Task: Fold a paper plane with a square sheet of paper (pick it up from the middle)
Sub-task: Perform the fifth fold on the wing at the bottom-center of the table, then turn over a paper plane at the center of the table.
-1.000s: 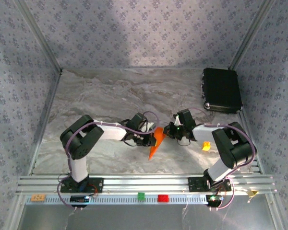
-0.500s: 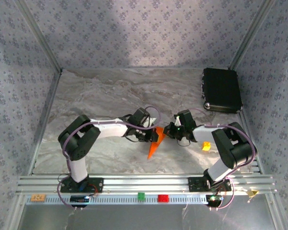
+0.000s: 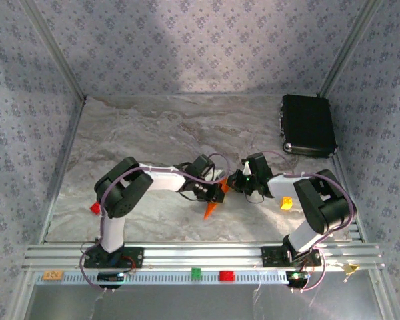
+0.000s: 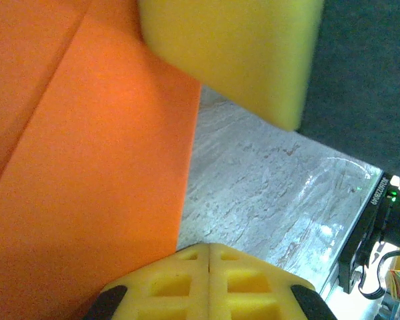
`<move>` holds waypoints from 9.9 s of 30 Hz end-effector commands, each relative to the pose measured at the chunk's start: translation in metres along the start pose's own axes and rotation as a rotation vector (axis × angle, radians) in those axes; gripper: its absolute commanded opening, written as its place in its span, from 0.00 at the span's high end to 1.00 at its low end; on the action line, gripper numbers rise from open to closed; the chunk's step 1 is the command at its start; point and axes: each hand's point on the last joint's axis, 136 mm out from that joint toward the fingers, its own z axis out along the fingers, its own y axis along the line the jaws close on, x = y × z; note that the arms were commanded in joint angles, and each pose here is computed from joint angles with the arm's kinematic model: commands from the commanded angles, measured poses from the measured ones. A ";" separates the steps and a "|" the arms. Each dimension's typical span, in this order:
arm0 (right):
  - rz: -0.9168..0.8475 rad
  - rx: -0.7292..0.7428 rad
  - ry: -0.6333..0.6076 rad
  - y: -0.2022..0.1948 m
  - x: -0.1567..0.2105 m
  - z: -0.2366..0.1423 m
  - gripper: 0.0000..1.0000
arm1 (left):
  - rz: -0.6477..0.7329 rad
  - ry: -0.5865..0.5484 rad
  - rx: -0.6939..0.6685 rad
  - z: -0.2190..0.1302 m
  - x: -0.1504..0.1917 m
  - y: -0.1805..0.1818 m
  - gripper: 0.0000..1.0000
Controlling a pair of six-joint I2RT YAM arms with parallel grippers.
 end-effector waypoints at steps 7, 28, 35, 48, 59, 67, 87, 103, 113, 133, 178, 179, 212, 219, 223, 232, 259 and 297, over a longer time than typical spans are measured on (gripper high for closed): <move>0.077 0.172 0.041 -0.052 0.020 0.003 1.00 | -0.048 0.088 -0.061 -0.011 0.052 0.025 0.92; -0.003 0.064 0.035 -0.023 0.011 0.002 0.99 | 0.048 -0.027 -0.123 -0.062 0.074 0.011 0.95; -0.120 -0.012 -0.018 0.017 -0.001 -0.015 0.90 | -0.053 -0.181 -0.098 -0.085 0.030 0.022 0.92; -0.047 0.032 -0.082 0.001 0.024 -0.056 0.70 | -0.102 -0.134 -0.008 -0.064 -0.008 0.019 0.78; -0.067 0.030 -0.028 0.007 0.040 -0.047 0.70 | -0.119 -0.089 0.006 -0.052 -0.002 0.025 0.76; -0.084 0.019 0.013 0.008 0.051 -0.037 0.70 | -0.118 -0.067 0.036 -0.049 0.001 0.023 0.76; -0.112 0.010 0.105 0.013 0.070 -0.018 0.76 | -0.106 -0.023 0.003 -0.040 0.013 0.026 0.82; -0.135 -0.012 0.176 0.020 0.083 -0.008 0.79 | -0.079 0.038 0.009 -0.032 0.022 0.019 0.76; -0.129 -0.009 0.194 0.016 0.086 -0.004 0.82 | -0.057 0.059 0.030 -0.029 0.024 0.011 0.78; -0.132 0.040 0.047 0.015 0.064 -0.025 0.83 | 0.008 -0.060 -0.057 -0.053 0.011 -0.002 0.99; -0.058 0.077 -0.126 0.003 0.042 -0.054 0.80 | -0.073 -0.237 -0.623 -0.115 0.001 0.066 0.99; -0.060 0.074 -0.126 0.004 0.041 -0.053 0.79 | -0.075 -0.238 -0.633 -0.116 0.001 0.067 0.99; -0.114 -0.044 -0.051 0.046 0.047 -0.031 0.74 | -0.073 -0.201 -0.677 -0.107 0.005 0.073 0.96; -0.118 -0.066 -0.024 0.055 0.049 -0.021 0.73 | -0.079 -0.173 -0.688 -0.102 0.009 0.076 0.95; -0.110 -0.131 -0.021 0.070 0.047 -0.019 0.71 | -0.071 -0.176 -0.679 -0.101 0.008 0.073 0.97; -0.097 -0.233 0.018 0.105 0.039 0.001 0.63 | -0.053 -0.185 -0.659 -0.101 0.009 0.066 0.98; -0.030 -0.162 0.097 0.086 0.048 0.041 0.96 | 0.050 -0.319 -0.550 -0.129 -0.005 0.027 0.70; -0.034 -0.167 0.099 0.087 0.048 0.040 0.96 | -0.013 -0.235 -0.638 -0.110 0.011 0.065 0.58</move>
